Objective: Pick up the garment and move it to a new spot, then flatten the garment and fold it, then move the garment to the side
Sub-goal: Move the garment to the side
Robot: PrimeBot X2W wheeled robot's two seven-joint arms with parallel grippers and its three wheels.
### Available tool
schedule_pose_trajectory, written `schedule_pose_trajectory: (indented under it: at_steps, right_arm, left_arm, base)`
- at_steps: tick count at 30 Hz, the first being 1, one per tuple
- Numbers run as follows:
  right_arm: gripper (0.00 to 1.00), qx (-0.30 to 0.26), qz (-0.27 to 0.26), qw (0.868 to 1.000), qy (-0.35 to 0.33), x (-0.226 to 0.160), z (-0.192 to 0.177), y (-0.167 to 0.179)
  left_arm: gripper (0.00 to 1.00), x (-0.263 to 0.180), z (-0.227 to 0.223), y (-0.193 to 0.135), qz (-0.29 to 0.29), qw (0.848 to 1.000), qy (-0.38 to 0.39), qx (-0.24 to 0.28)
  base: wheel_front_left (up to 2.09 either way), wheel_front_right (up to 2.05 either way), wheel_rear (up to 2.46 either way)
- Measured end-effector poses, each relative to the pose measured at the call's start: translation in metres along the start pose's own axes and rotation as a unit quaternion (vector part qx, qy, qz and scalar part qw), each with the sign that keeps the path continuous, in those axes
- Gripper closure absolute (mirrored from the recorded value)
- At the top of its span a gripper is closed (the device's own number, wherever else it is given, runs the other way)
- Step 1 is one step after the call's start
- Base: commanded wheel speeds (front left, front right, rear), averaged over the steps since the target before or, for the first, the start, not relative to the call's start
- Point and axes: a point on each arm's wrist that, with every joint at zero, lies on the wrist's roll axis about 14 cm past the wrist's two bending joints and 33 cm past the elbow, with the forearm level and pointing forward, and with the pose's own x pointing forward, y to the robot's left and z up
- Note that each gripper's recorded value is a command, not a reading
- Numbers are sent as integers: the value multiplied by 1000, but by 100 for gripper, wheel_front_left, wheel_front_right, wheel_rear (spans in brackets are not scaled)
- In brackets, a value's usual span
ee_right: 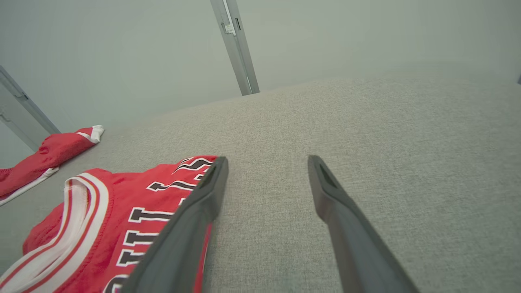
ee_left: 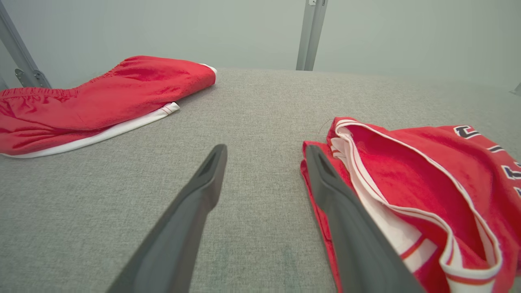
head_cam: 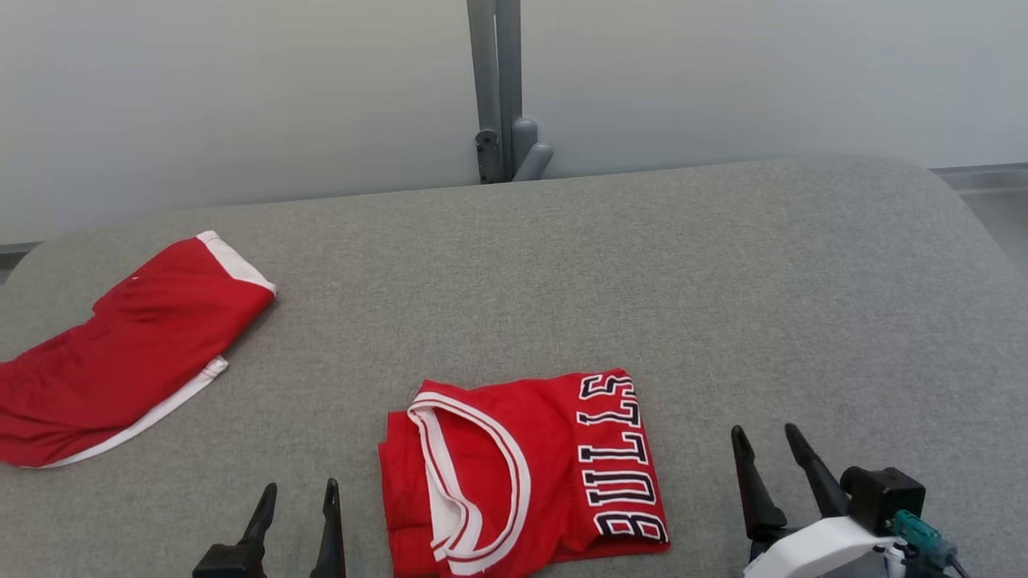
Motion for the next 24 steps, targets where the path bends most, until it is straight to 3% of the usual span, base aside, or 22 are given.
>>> schedule_pose_trajectory:
  at_steps: [10,20,21,22,24]
  right_arm:
    - [0,61,66,993,81,31,-47,50]
    - [0,104,71,976,176,43,-101,67]
    - [65,104,78,974,183,45,-105,72]
    - [100,104,83,973,187,47,-107,76]
    - [100,109,85,971,193,52,-110,78]
  left_arm:
    - [0,-6,-8,8,15,1000,11,-9]
    - [0,-18,-13,37,67,998,20,-11]
    - [0,-20,-14,40,71,997,22,-11]
    - [0,-21,-16,42,76,997,24,-12]
    - [0,-23,-18,46,84,996,28,-13]
  base:
    - [0,0,0]
    - [0,0,0]
    - [0,0,0]
    - [0,0,0]
    - [0,0,0]
